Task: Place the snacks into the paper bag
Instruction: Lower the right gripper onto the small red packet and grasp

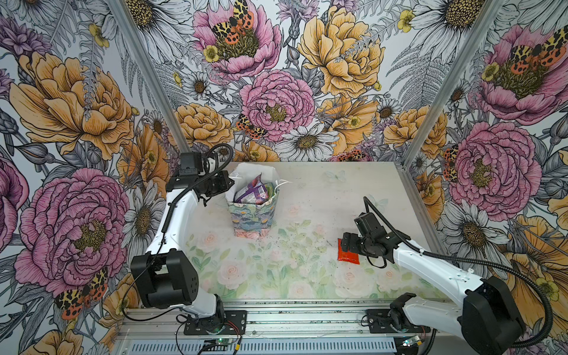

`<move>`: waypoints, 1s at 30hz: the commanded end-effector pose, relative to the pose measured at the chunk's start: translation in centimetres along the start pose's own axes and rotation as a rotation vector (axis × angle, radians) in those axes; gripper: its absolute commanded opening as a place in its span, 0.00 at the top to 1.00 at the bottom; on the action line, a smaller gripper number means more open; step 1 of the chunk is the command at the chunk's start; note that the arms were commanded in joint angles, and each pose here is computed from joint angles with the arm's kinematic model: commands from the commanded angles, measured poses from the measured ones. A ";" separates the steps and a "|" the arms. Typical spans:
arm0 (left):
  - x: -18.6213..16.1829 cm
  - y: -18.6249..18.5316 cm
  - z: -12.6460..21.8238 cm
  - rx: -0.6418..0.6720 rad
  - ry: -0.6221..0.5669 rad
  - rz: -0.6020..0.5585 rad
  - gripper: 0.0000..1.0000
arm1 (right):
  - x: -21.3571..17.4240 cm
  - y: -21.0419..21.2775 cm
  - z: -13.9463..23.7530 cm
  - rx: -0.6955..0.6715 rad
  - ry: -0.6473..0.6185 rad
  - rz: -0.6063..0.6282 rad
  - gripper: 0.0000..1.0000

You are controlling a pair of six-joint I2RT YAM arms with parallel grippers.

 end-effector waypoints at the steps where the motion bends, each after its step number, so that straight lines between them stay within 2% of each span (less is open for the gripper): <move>1: 0.3 -0.6 1.0 -0.022 -0.017 -0.013 1.00 | -0.1 0.0 -0.2 0.018 -0.018 -0.048 0.12; 4: 0.3 -0.6 1.0 -0.023 -0.015 -0.013 1.00 | -0.6 -0.4 -0.7 0.011 -0.008 -0.054 0.16; 11: 0.3 -0.8 1.1 -0.027 -0.019 -0.017 1.00 | -1.3 -1.5 -2.0 -0.016 0.009 -0.075 0.33; 21: 0.3 -0.8 1.1 -0.029 -0.016 -0.016 1.00 | -1.3 -2.3 -3.8 -0.029 0.025 -0.086 0.46; 30: 0.3 -0.7 1.0 -0.027 -0.015 -0.015 1.00 | -1.4 -2.1 -4.7 0.001 0.034 -0.104 0.69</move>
Point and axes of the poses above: each gripper's point midway between its finger pads, its own z axis back along the fingers, its own y axis along the line the jaws close on, x = y × z, the point moved 4 cm from there along z, back along the fingers, and after that the axes turned 4 degrees about z, right-handed, at the moved point
